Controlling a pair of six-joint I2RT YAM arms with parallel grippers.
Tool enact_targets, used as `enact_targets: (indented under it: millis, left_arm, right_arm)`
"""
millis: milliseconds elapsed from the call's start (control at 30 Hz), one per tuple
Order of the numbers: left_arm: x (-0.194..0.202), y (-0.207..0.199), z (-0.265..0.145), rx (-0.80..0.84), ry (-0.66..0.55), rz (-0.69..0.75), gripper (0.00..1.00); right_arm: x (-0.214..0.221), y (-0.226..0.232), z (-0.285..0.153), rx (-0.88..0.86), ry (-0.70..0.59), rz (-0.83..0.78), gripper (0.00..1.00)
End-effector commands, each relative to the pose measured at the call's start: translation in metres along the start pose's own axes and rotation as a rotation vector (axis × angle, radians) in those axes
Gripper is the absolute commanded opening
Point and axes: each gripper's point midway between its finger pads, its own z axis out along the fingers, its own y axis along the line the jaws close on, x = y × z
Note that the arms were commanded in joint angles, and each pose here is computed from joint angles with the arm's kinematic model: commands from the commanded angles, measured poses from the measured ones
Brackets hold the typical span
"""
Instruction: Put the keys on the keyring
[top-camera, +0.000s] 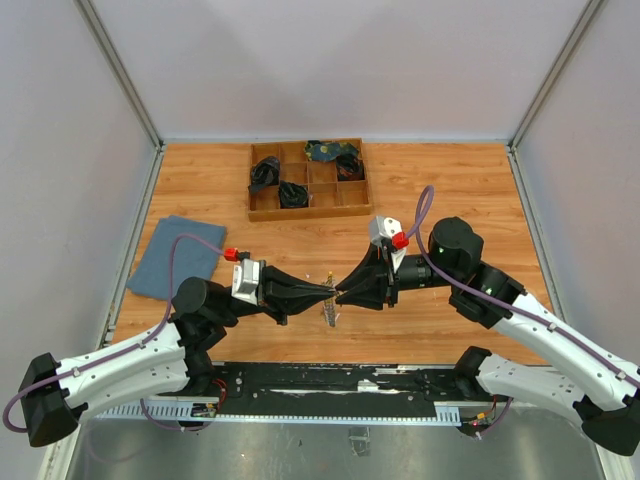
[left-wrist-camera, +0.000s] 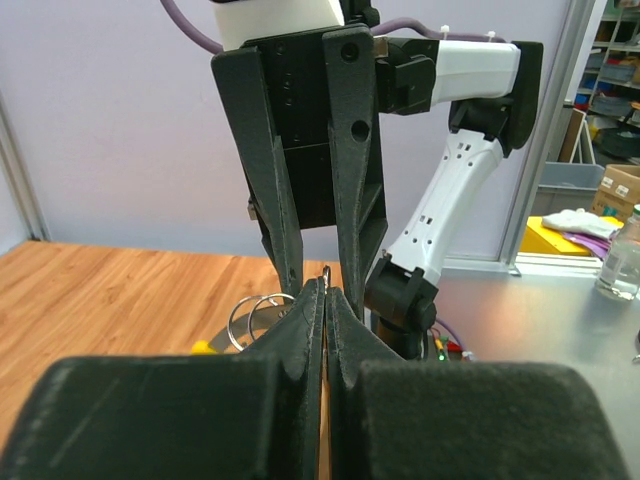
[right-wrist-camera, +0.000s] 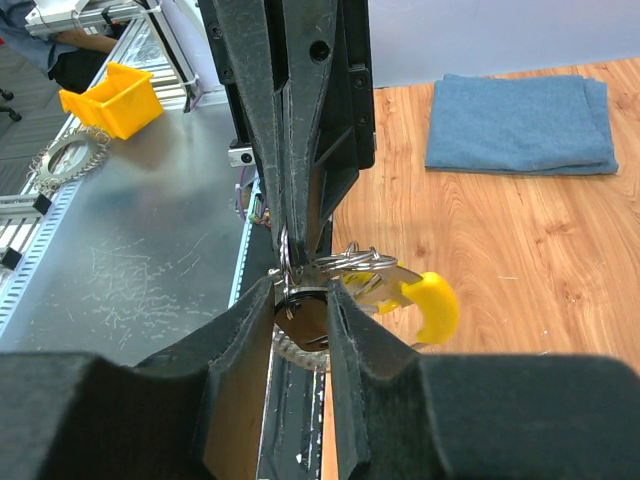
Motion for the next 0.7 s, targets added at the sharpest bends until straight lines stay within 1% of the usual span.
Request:
enact_targets:
  millis: [0,333,400,533,567,667]
  left_arm:
    - [-0.0359,-0.0036,0.0069,0.020,-0.098,0.051,0.01]
    - [-0.0329,-0.0037,0.0098,0.031,-0.085,0.047,0.01]
    - [-0.0329,-0.0037,0.0099,0.031,-0.085,0.047,0.01]
    - [-0.0333,-0.0037,0.0097,0.030,-0.087,0.047,0.00]
    - [-0.0328,-0.0038,0.0095,0.031,-0.087,0.046,0.01]
    - [-0.0337,-0.0044,0.0088,0.031,-0.091,0.045,0.00]
  right_arm:
    - [-0.0063,0.0027,0.0012,-0.003,-0.010,-0.034,0.27]
    - [-0.0076,0.0011,0.0024,0.005,-0.014,-0.040,0.22]
    - [-0.0073,0.0009,0.0024,0.005,-0.013,-0.042,0.19]
    - [-0.0074,0.0015,0.0022,0.002,-0.011,-0.044,0.03]
    - [-0.0073,0.0016,0.0020,0.002,-0.010,-0.044,0.01]
    - [-0.0076,0.0016,0.0002,0.012,-0.004,-0.045,0.00]
